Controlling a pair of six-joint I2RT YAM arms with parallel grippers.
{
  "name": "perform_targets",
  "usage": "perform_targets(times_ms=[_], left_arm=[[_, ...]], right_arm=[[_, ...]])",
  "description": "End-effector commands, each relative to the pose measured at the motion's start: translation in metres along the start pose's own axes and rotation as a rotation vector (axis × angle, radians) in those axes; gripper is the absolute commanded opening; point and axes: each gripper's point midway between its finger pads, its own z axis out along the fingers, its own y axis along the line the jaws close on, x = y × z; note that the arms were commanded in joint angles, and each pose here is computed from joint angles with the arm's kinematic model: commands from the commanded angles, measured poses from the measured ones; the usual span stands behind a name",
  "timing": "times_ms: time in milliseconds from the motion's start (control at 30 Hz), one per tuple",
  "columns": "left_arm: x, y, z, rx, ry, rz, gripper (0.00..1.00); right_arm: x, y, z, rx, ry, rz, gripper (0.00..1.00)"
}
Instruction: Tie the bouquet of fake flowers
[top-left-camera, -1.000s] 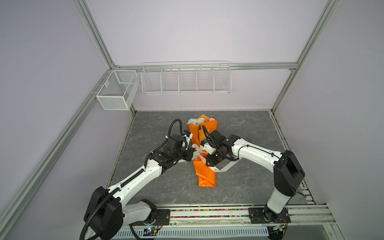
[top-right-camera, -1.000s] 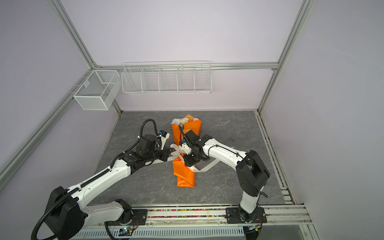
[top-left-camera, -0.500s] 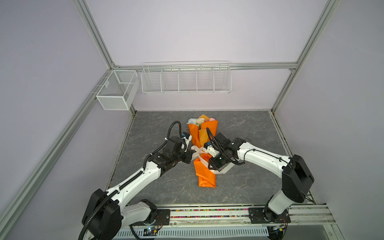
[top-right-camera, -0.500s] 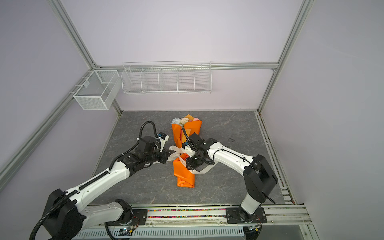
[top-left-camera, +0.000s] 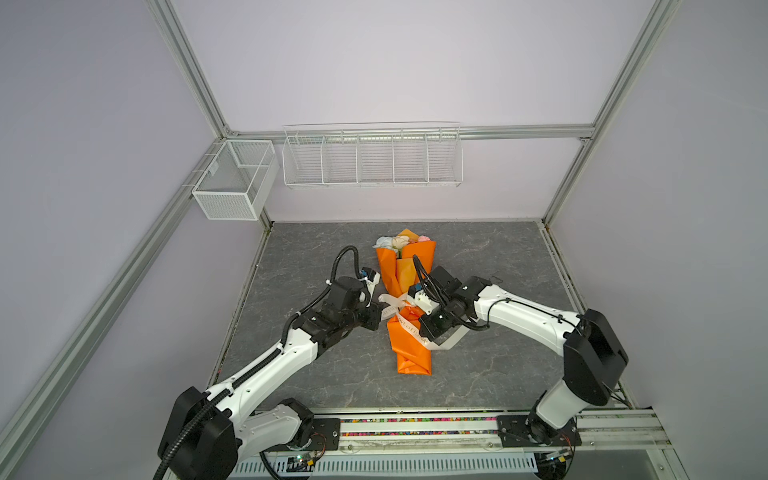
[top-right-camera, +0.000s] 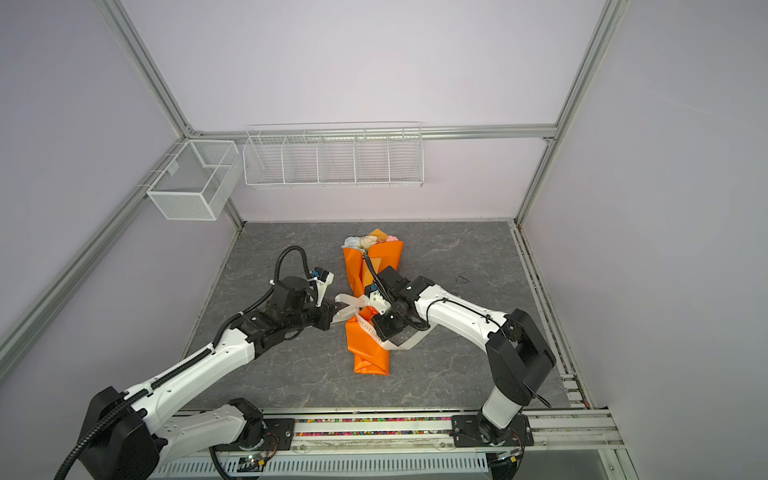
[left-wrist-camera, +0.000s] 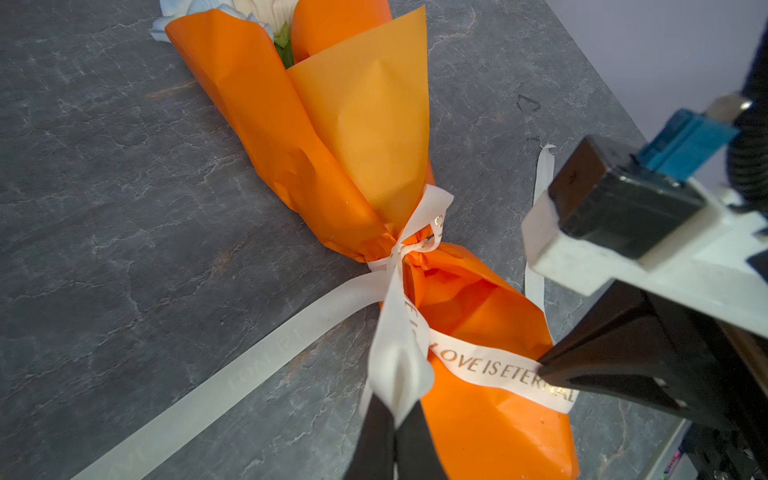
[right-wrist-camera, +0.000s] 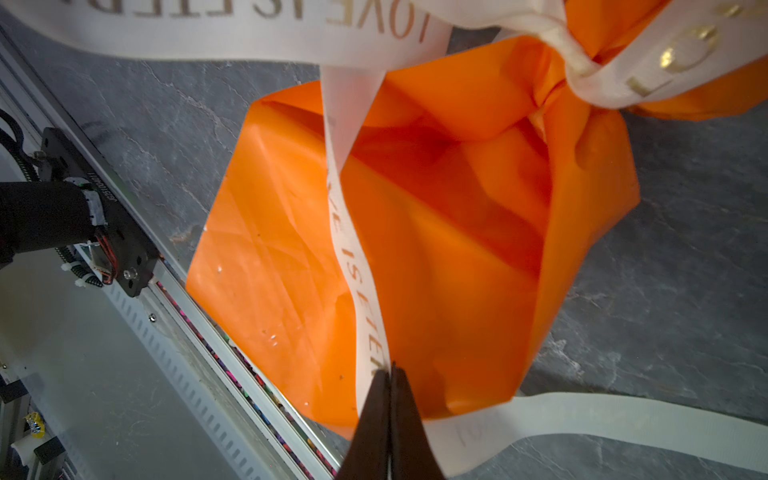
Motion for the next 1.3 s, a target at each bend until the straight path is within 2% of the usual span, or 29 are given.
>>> perform_targets(times_ms=[0,333,600,767,1033,1267], left_arm=[[0.001,0.003,-0.005,-0.01,-0.009,-0.021,0.0],[0.003,0.002,-0.008,0.008,-0.058,-0.055,0.0],[0.0,-0.003,-0.001,0.039,-0.052,-0.06,0.0],[0.005,-0.001,0.0,0.032,-0.038,-0.059,0.0],[0.0,-0.005,0.004,0.046,-0.03,-0.057,0.0],[-0.002,-0.006,0.004,0.049,-0.033,-0.058,0.0]], right_arm=[[-0.001,0.004,-0.004,-0.009,-0.025,-0.001,0.07],[-0.001,0.004,0.01,-0.022,0.012,-0.007,0.08],[-0.002,-0.001,0.008,0.014,0.0,-0.018,0.11],[-0.004,-0.001,0.008,0.015,-0.007,-0.027,0.15],[-0.001,0.021,0.014,-0.098,0.008,-0.076,0.29],[0.005,0.007,0.025,-0.006,0.042,-0.102,0.32]])
